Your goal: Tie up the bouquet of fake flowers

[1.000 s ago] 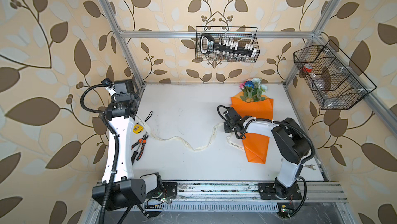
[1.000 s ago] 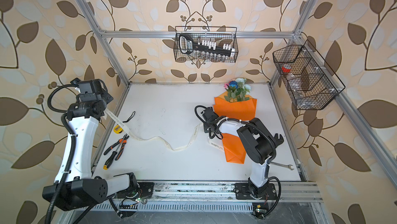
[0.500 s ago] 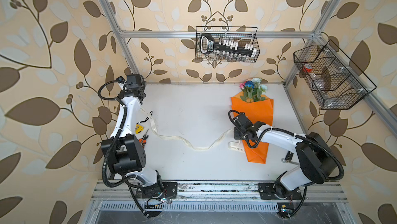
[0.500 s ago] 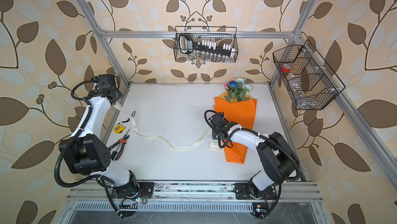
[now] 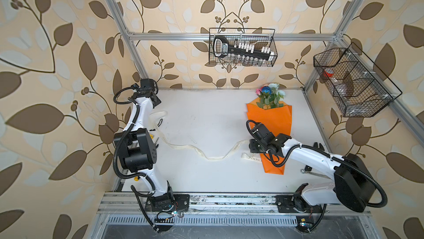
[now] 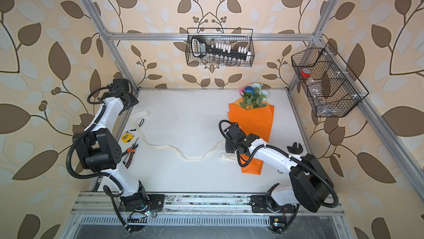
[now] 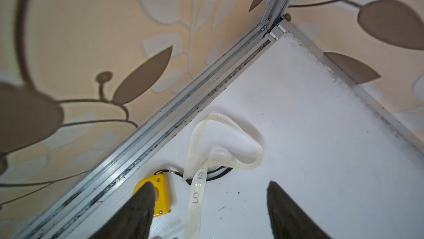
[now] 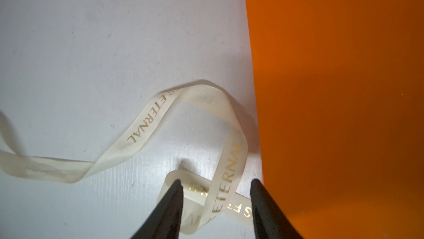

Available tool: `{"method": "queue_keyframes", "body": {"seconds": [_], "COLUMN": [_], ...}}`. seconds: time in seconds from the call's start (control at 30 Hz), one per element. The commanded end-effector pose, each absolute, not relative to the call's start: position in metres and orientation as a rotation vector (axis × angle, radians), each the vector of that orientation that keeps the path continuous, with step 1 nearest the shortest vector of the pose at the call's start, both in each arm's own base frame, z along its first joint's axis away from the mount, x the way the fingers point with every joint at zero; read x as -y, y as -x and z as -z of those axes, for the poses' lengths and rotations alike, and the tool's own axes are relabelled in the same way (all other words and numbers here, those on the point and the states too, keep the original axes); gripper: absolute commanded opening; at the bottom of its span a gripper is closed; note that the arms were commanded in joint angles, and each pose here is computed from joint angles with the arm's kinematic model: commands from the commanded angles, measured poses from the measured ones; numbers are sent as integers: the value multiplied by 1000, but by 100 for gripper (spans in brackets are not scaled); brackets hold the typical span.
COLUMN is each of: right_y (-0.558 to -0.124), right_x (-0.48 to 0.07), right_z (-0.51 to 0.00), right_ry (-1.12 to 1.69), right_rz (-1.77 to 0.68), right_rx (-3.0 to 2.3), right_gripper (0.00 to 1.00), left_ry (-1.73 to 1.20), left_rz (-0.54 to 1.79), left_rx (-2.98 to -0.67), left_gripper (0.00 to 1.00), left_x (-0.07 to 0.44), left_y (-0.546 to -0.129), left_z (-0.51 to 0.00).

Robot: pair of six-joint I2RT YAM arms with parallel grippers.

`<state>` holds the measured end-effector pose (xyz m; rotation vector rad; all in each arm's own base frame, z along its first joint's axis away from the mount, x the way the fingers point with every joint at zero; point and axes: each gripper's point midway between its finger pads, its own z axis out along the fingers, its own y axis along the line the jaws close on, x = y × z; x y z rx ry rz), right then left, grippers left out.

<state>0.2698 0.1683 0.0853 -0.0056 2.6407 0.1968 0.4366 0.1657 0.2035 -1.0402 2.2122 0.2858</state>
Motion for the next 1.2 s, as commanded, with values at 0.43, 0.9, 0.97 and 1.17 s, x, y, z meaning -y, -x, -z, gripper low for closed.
{"method": "queue_keyframes", "body": {"seconds": [0.43,0.9,0.97,1.17], "right_y": [-321,-348,-349,-357], "right_x": [-23,52,49,39], "right_z": [-139,-65,-59,-41], "right_ry": [-471,-787,-789,-779], "right_rz": [32,-213,-238,-318], "right_rx": [-2396,-2459,-2472,-2506], "right_gripper": [99,99,99,99], "left_ry": [396,-53,-79,-89], "left_rz": [813,1035,1026,1014], "left_rx": [-2290,-2539,-2557,-2620], "left_gripper": [99,87,82,67], "left_x": [191,393,402,412], "left_y": [-427,-428,-430,-430], "left_z": [-223,-115,-103,-70]}}
